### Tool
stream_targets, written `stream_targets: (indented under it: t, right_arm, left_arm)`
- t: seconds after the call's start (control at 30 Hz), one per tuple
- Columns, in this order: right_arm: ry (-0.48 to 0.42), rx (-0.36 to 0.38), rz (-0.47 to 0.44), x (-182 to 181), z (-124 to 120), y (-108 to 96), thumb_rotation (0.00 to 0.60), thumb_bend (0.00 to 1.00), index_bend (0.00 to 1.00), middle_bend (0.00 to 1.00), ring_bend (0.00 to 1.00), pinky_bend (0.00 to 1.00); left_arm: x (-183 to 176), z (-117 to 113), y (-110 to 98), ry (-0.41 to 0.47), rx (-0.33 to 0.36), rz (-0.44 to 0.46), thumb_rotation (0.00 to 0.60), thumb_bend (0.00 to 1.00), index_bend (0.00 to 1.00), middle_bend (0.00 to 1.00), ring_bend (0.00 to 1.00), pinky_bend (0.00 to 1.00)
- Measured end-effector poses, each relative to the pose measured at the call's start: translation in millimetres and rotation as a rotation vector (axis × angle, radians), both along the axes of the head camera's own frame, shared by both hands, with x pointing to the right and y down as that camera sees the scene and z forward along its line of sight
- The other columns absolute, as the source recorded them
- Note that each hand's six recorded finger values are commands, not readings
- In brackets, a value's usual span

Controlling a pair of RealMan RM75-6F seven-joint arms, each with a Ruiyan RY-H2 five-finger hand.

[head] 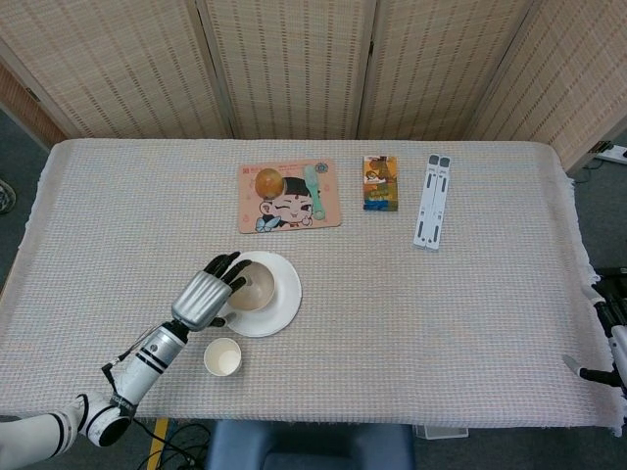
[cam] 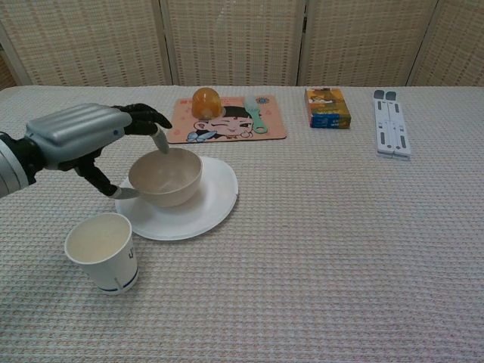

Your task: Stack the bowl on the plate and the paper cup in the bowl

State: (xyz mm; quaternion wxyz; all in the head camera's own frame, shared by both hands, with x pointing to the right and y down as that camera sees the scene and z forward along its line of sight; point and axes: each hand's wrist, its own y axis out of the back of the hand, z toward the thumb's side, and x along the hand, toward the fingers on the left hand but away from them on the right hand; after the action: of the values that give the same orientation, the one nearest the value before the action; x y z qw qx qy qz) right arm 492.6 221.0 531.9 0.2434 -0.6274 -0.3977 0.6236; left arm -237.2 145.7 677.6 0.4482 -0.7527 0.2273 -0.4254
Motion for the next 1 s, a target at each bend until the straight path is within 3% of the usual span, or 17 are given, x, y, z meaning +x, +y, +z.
stream_targets:
  t: [0.2,0.47,1.0]
  right_arm:
    - [0.007,-0.01,-0.003,-1,3,0,0.6,0.2,0.0,0.0,0.0,0.0]
    - [0.016,-0.019,-0.006,-3,7,-1,0.6,0.2,0.0,0.0,0.0,0.0]
    - [0.012,-0.027,-0.015,-7,8,0,0.6,0.2,0.0,0.0,0.0,0.0]
  left_arm:
    - [-15,-36,-19,0.029,0.005,-0.062,0.6,0.23,0.3,0.15,0.0,0.16]
    - [-38,-75,-20,-0.009,-0.072,-0.118,0.6,0.23,0.26,0.15,0.0,0.16]
    - [-104,-108,58,-0.174,-0.266,-0.258,0.6,0.22,0.2,0.12,0.0,0.16]
